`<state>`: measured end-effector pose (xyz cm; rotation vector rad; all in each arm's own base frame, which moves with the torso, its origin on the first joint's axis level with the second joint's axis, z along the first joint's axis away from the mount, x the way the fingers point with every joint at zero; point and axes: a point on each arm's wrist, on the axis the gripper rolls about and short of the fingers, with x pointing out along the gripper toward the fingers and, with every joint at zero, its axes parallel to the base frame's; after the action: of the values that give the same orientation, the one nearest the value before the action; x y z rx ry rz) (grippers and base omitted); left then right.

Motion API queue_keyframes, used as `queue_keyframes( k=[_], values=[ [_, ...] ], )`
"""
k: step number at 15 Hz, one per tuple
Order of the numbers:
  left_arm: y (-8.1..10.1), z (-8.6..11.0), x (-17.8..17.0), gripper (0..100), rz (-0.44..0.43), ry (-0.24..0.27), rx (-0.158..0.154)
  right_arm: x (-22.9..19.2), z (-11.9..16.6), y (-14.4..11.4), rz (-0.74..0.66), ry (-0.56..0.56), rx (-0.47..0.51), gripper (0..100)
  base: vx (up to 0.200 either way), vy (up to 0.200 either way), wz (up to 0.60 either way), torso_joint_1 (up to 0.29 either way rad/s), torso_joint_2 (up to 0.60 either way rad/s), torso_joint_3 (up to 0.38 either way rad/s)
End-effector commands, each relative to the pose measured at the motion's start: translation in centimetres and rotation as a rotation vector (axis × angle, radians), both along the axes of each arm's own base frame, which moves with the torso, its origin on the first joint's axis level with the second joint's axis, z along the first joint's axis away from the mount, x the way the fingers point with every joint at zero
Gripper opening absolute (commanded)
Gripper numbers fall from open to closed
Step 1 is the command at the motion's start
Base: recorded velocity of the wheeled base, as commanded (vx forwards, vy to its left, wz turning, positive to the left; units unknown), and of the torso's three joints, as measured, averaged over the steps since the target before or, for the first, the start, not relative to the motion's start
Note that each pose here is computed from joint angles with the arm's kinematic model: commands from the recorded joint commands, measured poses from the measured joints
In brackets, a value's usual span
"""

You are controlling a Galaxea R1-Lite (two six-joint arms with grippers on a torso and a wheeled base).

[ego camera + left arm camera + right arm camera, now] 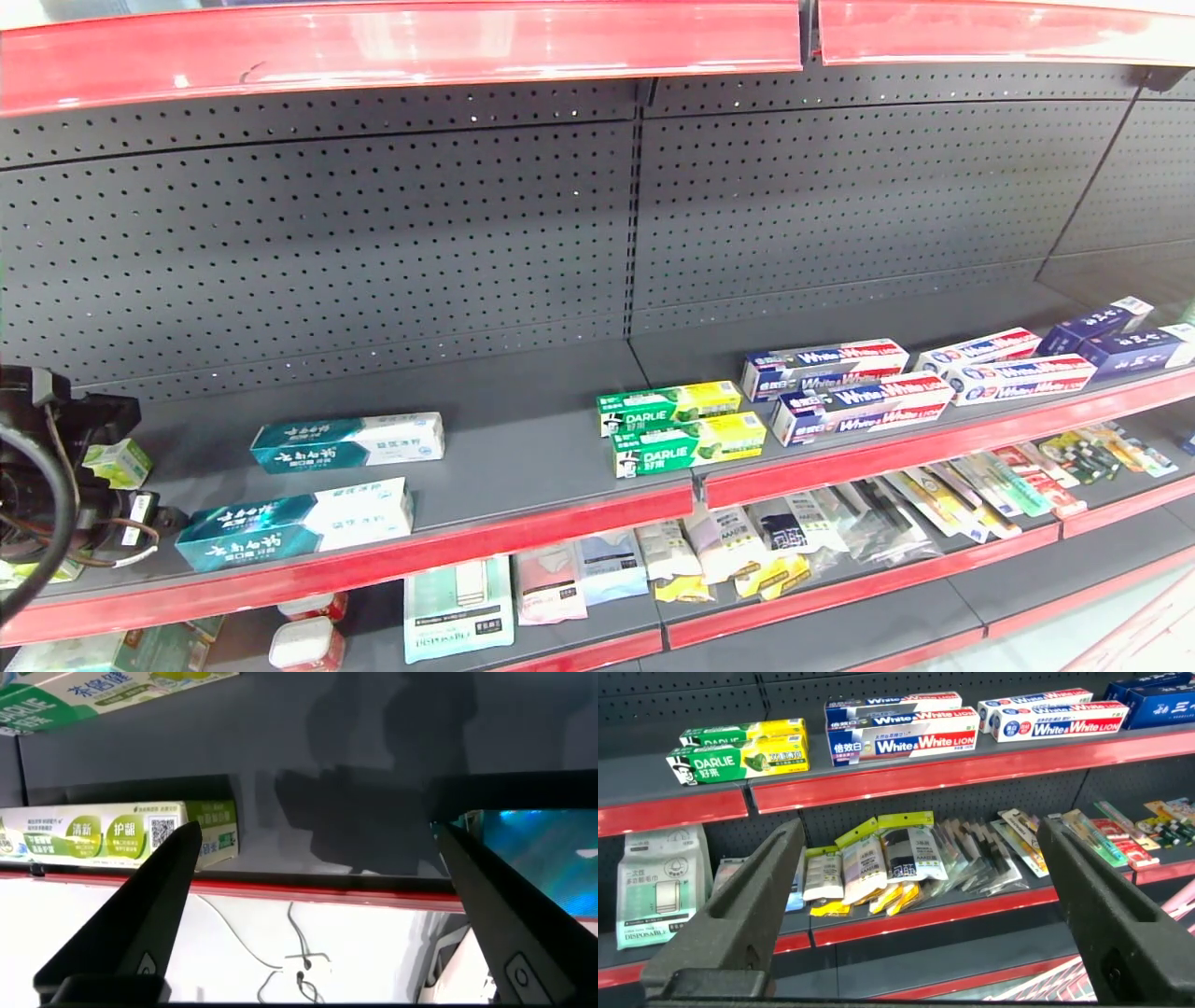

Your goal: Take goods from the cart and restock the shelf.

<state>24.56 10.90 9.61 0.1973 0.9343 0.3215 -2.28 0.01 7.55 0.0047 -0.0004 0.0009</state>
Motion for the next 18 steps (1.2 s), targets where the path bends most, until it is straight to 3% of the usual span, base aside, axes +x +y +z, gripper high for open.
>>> queue_keyframes(
  k=[1,18],
  values=[
    [-0.15,-0.01,0.13,100,-0.006,0.0,-0.001,0.01,0.0,0.0,0.001,0.002,0.0,100,0.0,0.0,0.0,0.0,0.0,0.0],
    [-0.83,0.12,0.55,100,-0.023,-0.015,-0.007,0.01,0.0,0.0,0.001,0.002,0.0,100,0.0,0.0,0.0,0.0,0.0,0.0]
  ],
)
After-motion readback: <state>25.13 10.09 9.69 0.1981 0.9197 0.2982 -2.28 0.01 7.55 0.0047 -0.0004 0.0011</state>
